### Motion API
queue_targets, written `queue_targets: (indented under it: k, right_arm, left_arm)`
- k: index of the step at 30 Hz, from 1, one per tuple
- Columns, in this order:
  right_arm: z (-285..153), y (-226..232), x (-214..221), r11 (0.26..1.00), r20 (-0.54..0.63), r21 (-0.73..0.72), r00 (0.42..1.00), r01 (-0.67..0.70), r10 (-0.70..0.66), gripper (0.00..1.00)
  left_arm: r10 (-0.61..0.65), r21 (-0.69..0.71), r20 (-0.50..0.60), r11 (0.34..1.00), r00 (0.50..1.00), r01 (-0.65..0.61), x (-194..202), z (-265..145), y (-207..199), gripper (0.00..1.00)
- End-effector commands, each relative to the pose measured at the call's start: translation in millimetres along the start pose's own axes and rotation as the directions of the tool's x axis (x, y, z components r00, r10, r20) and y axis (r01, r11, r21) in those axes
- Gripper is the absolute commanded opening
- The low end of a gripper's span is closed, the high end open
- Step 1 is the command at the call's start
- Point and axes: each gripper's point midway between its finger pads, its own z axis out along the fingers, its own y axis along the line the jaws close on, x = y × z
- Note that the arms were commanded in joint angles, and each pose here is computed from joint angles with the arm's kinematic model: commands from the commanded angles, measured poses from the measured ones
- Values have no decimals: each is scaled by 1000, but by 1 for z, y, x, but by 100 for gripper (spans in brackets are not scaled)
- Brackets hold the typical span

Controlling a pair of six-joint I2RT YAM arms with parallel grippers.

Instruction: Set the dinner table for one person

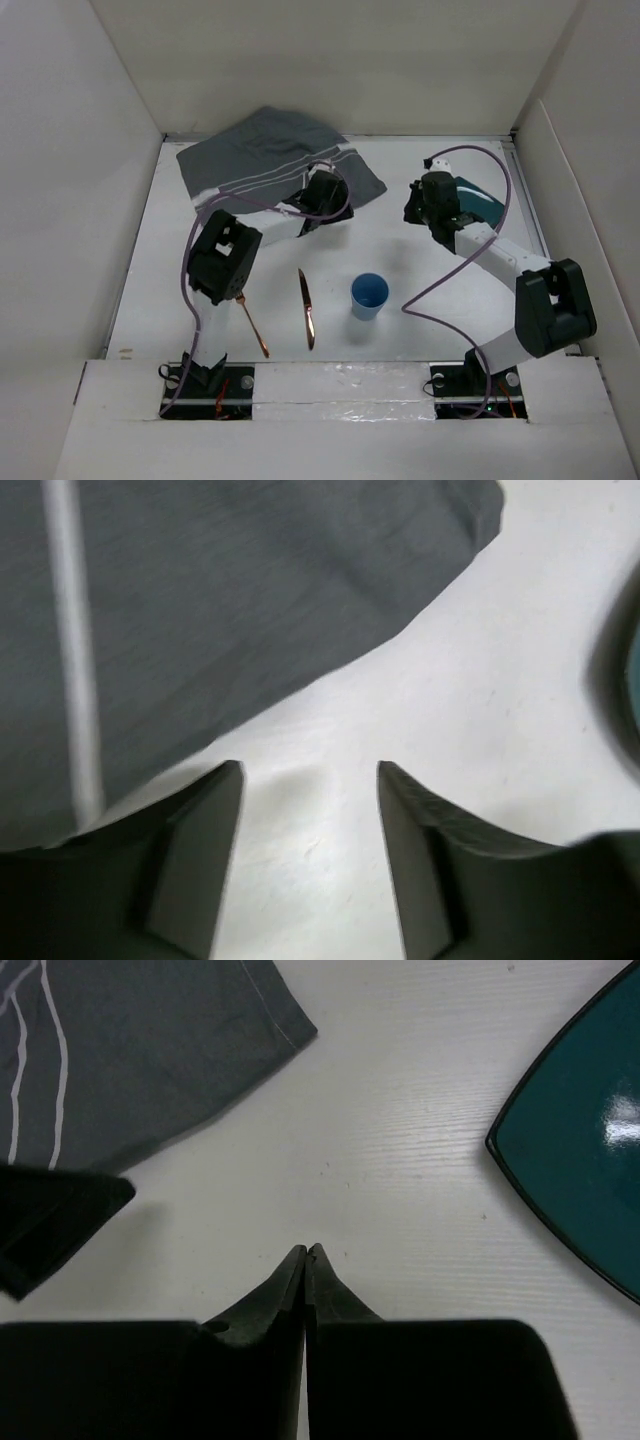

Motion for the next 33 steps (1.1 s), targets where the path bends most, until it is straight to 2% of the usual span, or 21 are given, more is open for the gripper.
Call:
queue_targets:
  k: [1, 3, 4, 5, 7, 8, 10, 11, 12, 13, 15, 20, 25, 30, 31, 33]
  right_arm:
    - [13, 16, -36, 998, 98, -51, 994, -44, 49, 7]
    - [30, 16, -27, 998, 68, -42, 996, -49, 52, 29]
    - [35, 18, -33, 998, 80, -41, 995, -55, 58, 39]
    - [42, 15, -35, 997, 78, -33, 995, -65, 67, 51]
    - [61, 20, -34, 997, 50, -29, 996, -70, 72, 57]
    - [69, 17, -35, 997, 40, -23, 996, -80, 81, 58]
    - [93, 17, -20, 997, -11, -7, 997, -81, 81, 58]
    - [99, 21, -32, 995, -13, -16, 995, -97, 97, 58]
    - [106, 23, -32, 995, -20, -18, 995, -102, 102, 58]
    - [120, 19, -12, 995, -79, 4, 992, -101, 101, 58]
    - [131, 28, -24, 992, -69, -10, 990, -127, 126, 58]
    - [162, 33, -10, 989, -148, 7, 978, -150, 149, 56]
    - [173, 34, -11, 983, -155, 29, 970, -183, 186, 52]
    - [180, 24, 1, 969, -192, 58, 950, -241, 247, 45]
    - [180, 23, 1, 966, -186, 66, 948, -251, 259, 39]
    - [180, 22, 1, 966, -184, 70, 948, -249, 258, 37]
  left_arm:
    - [-76, 43, 248, 997, 966, 67, -76, -65, -14, 56]
    - [-136, 14, 288, 990, 948, 138, -73, -77, 11, 56]
    - [-167, 43, 323, 986, 932, 161, -81, -96, 8, 56]
    - [-219, 25, 324, 974, 920, 224, -68, -99, 28, 55]
    - [-284, 27, 376, 955, 882, 296, -77, -121, 48, 53]
    - [-300, -18, 366, 944, 881, 329, -60, -123, 71, 53]
    - [-358, -41, 421, 910, 833, 412, -66, -141, 96, 52]
    - [-361, -104, 416, 893, 835, 438, -50, -144, 117, 52]
    - [-383, -131, 441, 867, 812, 480, -48, -149, 130, 51]
    - [-393, -137, 461, 854, 796, 501, -52, -158, 140, 51]
    - [-391, -195, 456, 833, 799, 518, -35, -164, 159, 51]
    - [-400, -178, 481, 827, 780, 533, -24, -187, 166, 51]
    - [-387, -157, 551, 822, 739, 548, -30, -207, 176, 51]
    - [-432, -106, 539, 817, 723, 567, -34, -199, 176, 51]
    - [-427, -116, 537, 817, 727, 565, -38, -195, 176, 51]
    - [-422, -126, 537, 816, 730, 564, -37, -193, 177, 51]
